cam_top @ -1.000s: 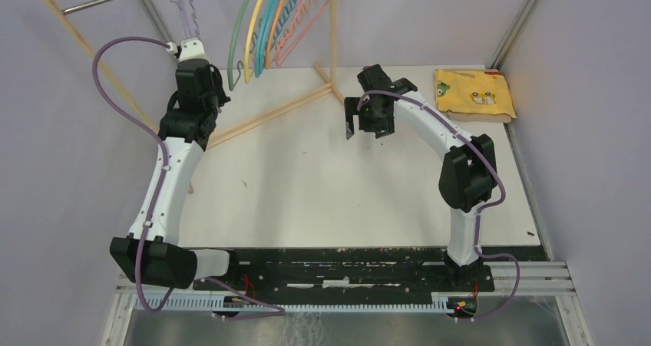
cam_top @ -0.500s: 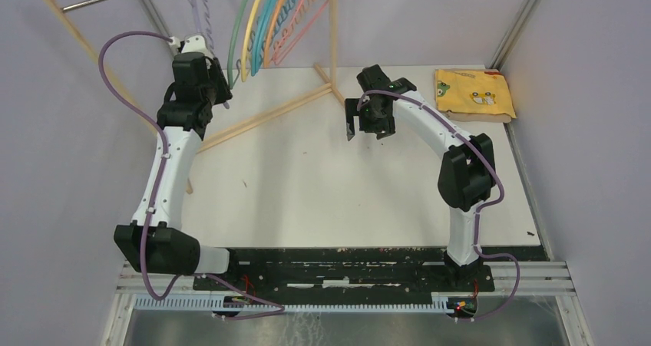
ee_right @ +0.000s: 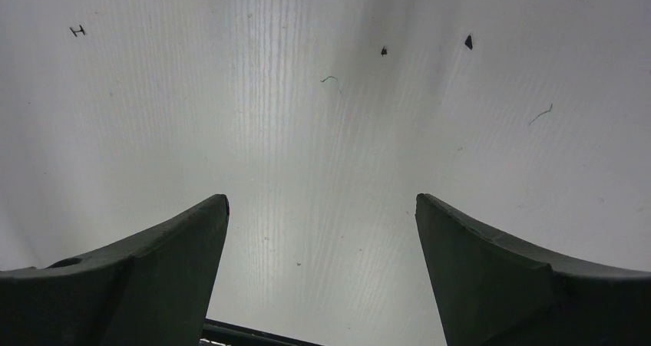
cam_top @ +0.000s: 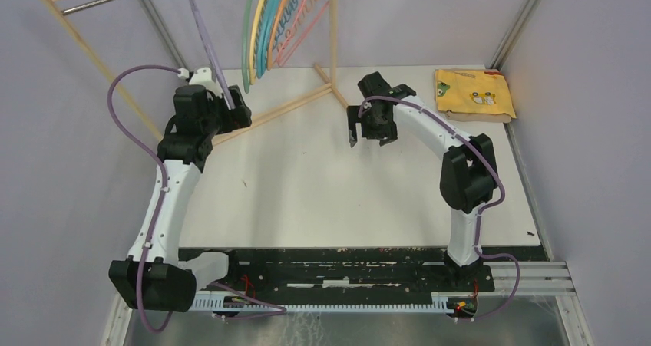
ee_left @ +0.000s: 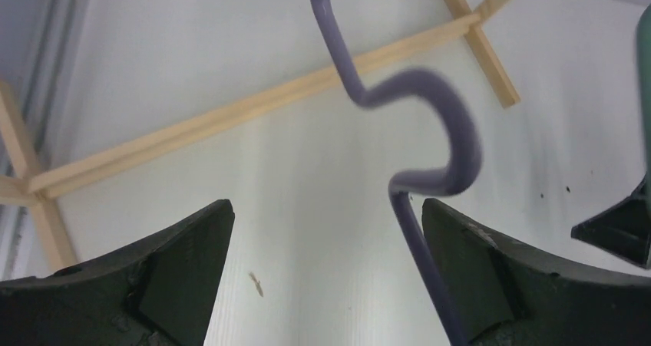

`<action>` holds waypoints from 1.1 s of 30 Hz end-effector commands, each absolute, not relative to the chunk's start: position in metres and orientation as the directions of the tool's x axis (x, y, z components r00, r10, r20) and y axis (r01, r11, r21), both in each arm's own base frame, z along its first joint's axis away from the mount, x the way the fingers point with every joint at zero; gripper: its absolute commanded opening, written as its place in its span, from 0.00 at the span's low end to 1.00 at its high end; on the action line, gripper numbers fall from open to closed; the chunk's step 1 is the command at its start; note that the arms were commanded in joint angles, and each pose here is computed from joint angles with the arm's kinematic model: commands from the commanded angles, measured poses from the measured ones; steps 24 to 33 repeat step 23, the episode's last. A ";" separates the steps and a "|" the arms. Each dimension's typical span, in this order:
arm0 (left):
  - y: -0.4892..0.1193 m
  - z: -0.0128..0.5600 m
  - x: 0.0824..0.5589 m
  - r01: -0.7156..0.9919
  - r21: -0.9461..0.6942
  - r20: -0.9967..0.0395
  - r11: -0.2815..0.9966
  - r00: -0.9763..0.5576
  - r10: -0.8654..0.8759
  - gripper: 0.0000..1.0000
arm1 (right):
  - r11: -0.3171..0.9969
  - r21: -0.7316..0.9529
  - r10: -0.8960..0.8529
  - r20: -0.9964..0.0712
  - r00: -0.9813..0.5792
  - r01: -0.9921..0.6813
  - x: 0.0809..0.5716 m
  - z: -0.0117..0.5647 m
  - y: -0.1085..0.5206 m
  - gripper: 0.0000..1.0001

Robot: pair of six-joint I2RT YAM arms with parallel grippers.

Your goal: Organize the hangers

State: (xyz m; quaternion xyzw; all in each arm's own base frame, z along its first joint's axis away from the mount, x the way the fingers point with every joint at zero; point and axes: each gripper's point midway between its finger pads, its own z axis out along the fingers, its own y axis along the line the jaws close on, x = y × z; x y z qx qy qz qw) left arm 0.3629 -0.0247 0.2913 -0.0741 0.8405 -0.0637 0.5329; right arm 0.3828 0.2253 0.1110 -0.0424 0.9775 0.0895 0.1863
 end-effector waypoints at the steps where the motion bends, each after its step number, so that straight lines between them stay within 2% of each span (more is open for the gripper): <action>1: -0.049 0.274 0.347 0.016 -0.309 -0.852 0.951 -0.449 -0.269 0.99 | 0.980 0.147 -0.051 -0.472 -0.880 -0.136 0.386 0.141 0.218 1.00; 9: -0.055 0.199 0.315 -0.010 -0.332 -0.777 0.943 -0.564 -0.280 0.99 | 0.984 0.093 -0.080 -0.527 -0.846 -0.151 0.384 0.144 0.205 1.00; 15: -0.054 0.162 0.310 -0.010 -0.305 -0.747 0.952 -0.618 -0.245 0.99 | 0.986 0.027 -0.121 -0.549 -0.827 -0.162 0.386 0.142 0.194 1.00; 33: -0.050 0.149 0.312 -0.020 -0.275 -0.739 0.961 -0.635 -0.224 0.99 | 0.982 0.011 -0.149 -0.565 -0.811 -0.188 0.394 0.145 0.197 1.00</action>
